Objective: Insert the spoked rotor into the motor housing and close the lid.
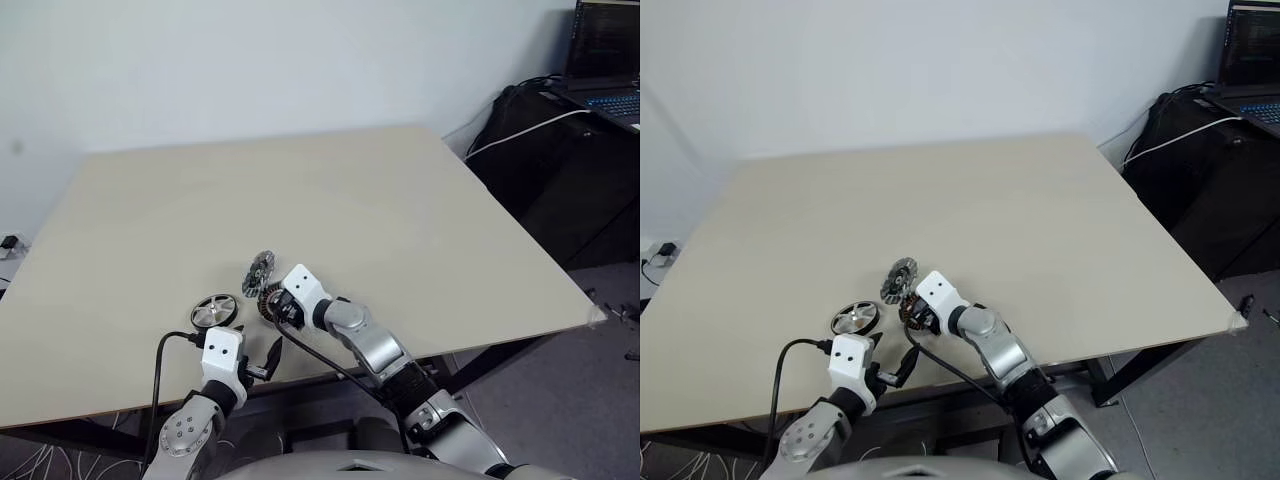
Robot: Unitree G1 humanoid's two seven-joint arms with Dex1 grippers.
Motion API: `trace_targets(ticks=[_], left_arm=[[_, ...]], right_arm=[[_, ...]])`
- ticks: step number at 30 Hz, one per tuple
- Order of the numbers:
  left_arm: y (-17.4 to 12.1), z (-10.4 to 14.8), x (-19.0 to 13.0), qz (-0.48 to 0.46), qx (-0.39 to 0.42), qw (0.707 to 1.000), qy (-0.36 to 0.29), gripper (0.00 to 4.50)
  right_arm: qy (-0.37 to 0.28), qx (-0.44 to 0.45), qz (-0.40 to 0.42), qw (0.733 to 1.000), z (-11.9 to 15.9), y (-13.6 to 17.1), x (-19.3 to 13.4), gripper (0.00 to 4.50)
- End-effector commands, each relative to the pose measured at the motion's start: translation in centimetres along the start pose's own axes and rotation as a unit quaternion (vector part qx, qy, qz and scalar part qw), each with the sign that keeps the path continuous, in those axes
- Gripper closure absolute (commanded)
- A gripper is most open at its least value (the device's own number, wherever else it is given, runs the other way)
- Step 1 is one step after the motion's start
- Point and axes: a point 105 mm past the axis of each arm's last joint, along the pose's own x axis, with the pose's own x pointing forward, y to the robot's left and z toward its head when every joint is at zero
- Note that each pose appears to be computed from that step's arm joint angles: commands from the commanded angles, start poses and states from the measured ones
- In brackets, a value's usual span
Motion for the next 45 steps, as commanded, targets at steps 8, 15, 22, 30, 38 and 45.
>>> trace_targets(ticks=[8, 15, 22, 30, 38, 45], left_arm=[[-0.1, 1.2, 0.2, -0.005, 0.005, 1.000, -0.027, 0.00], [-0.1, 1.1, 0.2, -0.003, 0.004, 1.000, -0.027, 0.00], [0.0, 1.1, 0.2, 0.001, 0.003, 1.000, -0.030, 0.00], [0.0, 1.0, 0.3, 0.000, 0.003, 0.999, -0.032, 0.00], [0.1, 0.9, 0.4, 0.000, 0.003, 0.999, -0.033, 0.00], [0.1, 0.8, 0.5, 0.000, 0.002, 0.999, -0.034, 0.00]], right_arm=[[-0.048, 0.008, 0.038, 0.998, 4.2, 2.0, -1.8, 4.35], [0.004, -0.011, 0.010, 1.000, 3.4, 1.5, -0.4, 4.47], [0.022, -0.019, 0.009, 1.000, 3.1, 1.2, 0.7, 4.47], [0.047, -0.019, -0.008, 0.999, 1.9, 0.4, 1.3, 4.47], [0.073, -0.025, -0.018, 0.997, 0.8, 0.1, 2.0, 4.47], [0.082, -0.013, -0.050, 0.995, 0.1, -0.9, 2.4, 4.47]])
